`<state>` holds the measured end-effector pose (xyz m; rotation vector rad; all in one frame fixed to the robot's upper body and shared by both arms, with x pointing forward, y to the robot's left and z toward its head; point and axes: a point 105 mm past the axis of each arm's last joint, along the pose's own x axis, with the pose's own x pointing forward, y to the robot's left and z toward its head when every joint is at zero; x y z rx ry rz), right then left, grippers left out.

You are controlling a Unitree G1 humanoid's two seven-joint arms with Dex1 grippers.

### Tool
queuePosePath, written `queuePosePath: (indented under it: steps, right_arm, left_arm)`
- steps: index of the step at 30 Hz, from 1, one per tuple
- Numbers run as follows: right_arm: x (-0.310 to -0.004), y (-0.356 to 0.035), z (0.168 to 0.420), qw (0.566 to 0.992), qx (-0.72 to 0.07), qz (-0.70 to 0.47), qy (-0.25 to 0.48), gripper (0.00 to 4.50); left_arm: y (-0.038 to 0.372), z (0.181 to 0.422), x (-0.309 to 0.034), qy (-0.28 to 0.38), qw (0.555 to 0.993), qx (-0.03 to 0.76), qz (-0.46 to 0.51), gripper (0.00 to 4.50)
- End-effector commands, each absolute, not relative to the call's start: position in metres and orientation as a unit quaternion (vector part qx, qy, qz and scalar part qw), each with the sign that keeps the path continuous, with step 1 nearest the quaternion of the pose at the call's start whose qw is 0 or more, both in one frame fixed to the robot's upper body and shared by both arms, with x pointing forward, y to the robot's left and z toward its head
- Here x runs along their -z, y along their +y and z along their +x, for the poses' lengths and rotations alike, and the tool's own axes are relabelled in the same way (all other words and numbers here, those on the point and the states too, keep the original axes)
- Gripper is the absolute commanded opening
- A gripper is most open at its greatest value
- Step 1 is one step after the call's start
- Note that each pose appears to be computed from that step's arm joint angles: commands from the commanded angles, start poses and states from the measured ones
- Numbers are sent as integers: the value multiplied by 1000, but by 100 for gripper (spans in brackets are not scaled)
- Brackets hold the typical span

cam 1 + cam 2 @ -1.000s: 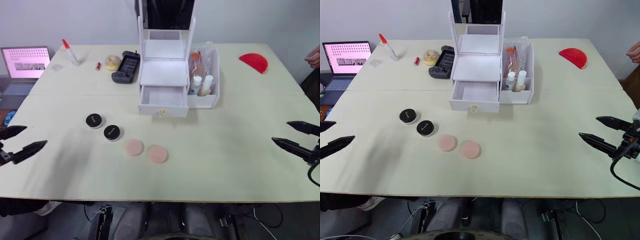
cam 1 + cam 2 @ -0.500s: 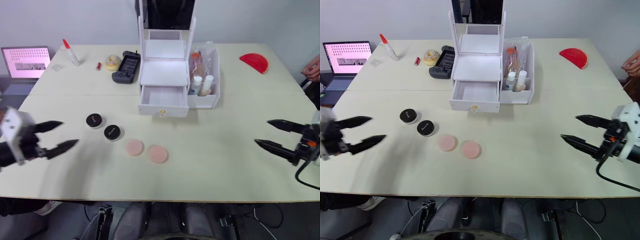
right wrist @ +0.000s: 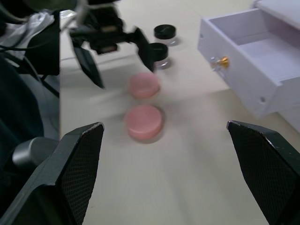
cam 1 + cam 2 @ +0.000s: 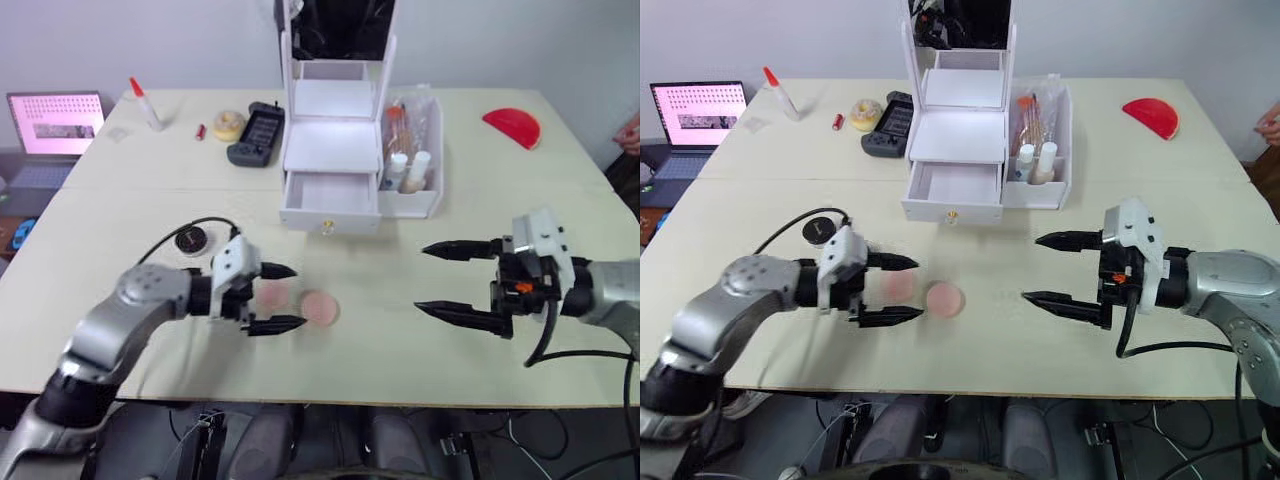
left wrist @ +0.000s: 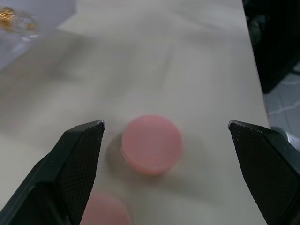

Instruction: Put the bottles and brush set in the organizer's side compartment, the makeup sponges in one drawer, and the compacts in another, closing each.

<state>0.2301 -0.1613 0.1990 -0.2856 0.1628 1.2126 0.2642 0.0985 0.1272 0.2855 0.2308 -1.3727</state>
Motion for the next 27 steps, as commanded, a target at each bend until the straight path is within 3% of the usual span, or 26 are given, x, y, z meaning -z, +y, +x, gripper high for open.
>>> queuePosePath:
  steps: [1,14,27]
  right_arm:
    - [-213,-155,233,807,-569,-153,37,450]
    - [-227,-141,249,822,-548,-154,-4,450]
    - [-239,-146,265,839,-525,-144,-19,450]
  left_arm:
    - [93,269,-120,101,739,648,155,445]
    - [75,285,-96,96,724,660,176,445]
    - [70,285,-89,115,721,665,157,445]
